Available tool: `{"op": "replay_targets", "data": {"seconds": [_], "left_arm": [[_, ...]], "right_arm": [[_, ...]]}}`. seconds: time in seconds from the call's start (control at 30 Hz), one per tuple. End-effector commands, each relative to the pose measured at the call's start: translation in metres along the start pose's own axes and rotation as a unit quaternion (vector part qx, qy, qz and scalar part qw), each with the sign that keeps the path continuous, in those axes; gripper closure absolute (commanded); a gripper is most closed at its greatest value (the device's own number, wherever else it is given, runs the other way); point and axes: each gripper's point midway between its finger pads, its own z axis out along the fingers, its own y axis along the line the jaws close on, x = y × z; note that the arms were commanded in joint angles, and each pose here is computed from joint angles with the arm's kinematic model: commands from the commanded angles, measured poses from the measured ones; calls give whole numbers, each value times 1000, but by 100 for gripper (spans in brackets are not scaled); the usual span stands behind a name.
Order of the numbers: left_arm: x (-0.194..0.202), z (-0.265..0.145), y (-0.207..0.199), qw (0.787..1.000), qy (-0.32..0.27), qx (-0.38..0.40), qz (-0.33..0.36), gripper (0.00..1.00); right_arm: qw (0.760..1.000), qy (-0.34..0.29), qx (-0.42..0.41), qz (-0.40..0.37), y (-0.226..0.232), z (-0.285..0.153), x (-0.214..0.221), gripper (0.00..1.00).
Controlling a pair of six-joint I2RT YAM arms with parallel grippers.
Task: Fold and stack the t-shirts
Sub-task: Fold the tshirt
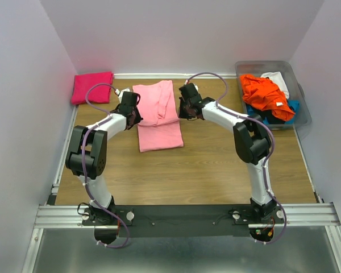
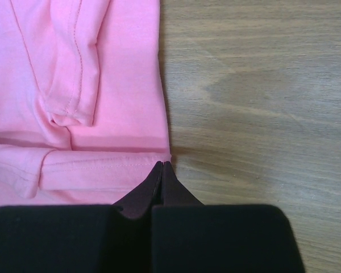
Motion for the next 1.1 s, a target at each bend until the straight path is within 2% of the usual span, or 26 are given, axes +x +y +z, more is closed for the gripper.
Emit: {"op": "replay_targets", "data": {"seconds": [0.0,0.2,0.33,0.37,0.43,0.57,0.6,0.7,0.87,0.97,1.0,1.07], "left_arm": [[-17,6,-7,1000,-25,4,4,100],[-7,15,-3,1000,-14,-3,6,99],[-6,15,0,1000,-15,-9,3,91],[-8,14,1,1000,-19,-11,3,88],[-10,12,0,1000,-21,-11,1,81],[-18,3,-4,999,-33,-1,1,62],[-20,0,-6,999,-37,4,0,50],[-30,-13,-10,999,-48,15,-2,39],[-41,-48,-9,996,-76,26,-29,38],[-32,-67,-18,995,-80,44,-25,49],[-24,-71,-24,996,-76,51,-19,58],[-4,-72,-27,996,-63,61,-12,67]], "right_arm": [[1000,-15,23,-3,-11,12,-6,99],[999,-6,31,-10,-16,24,2,99],[999,-9,30,-22,-14,25,-1,98],[999,-12,29,-24,-14,25,-4,94],[999,-16,28,-31,-13,24,-7,90],[999,-26,8,-44,-3,11,-20,74],[998,-27,-3,-51,1,7,-22,72],[997,-36,-21,-60,15,-8,-27,69],[996,-36,-45,-74,34,-26,-20,69],[993,-33,-74,-85,51,-32,-8,79],[992,-28,-90,-86,60,-35,-1,82],[991,-16,-102,-88,64,-32,12,87]]}}
